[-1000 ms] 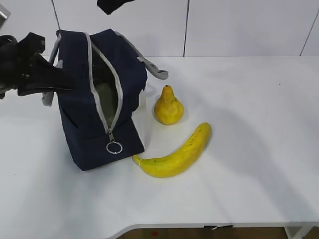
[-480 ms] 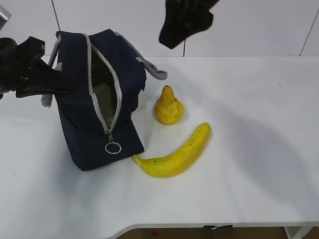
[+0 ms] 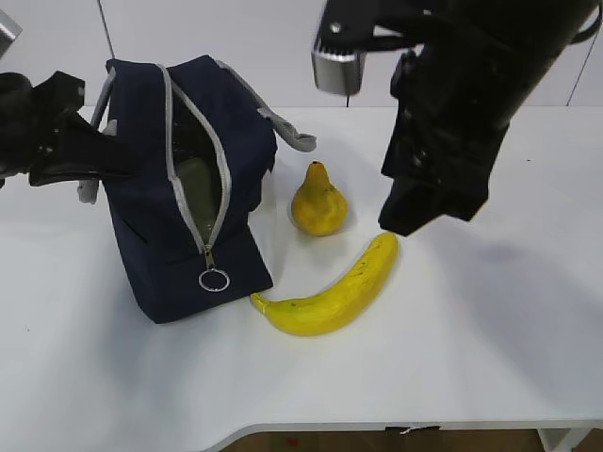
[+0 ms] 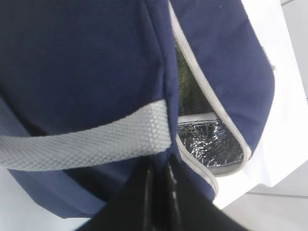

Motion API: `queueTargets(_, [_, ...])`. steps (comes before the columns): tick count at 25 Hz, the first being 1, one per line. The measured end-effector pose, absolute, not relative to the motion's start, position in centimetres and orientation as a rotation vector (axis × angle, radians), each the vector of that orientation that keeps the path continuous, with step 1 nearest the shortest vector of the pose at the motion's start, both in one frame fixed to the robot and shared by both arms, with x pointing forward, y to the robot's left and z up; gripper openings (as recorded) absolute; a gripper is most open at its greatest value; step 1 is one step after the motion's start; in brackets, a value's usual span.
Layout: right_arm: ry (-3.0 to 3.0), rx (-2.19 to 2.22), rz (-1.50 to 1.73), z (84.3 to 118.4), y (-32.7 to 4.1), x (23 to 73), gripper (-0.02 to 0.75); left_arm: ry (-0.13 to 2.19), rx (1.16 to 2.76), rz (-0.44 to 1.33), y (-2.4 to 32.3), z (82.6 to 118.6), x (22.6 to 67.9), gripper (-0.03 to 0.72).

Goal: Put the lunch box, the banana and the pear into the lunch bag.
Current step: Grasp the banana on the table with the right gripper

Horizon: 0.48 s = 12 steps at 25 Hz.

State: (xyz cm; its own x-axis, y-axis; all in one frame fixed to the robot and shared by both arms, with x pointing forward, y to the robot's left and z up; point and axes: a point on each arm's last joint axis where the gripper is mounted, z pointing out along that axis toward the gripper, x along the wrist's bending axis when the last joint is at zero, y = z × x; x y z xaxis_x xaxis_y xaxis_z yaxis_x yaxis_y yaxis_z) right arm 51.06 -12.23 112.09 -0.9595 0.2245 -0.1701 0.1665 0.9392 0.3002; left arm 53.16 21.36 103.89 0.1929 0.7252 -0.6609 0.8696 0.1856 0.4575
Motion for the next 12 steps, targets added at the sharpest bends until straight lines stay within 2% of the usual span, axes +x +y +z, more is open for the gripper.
queueTargets(7, [3.019,0.125,0.305,107.7,-12.9,50.0,0.456,1.563,1.571,-0.202,21.4,103.9,53.2,-0.001])
queueTargets(12, [2.905,-0.158,0.214,105.9,-13.3,50.7,0.456,1.563,1.571,-0.202,21.4,103.9,53.2,-0.001])
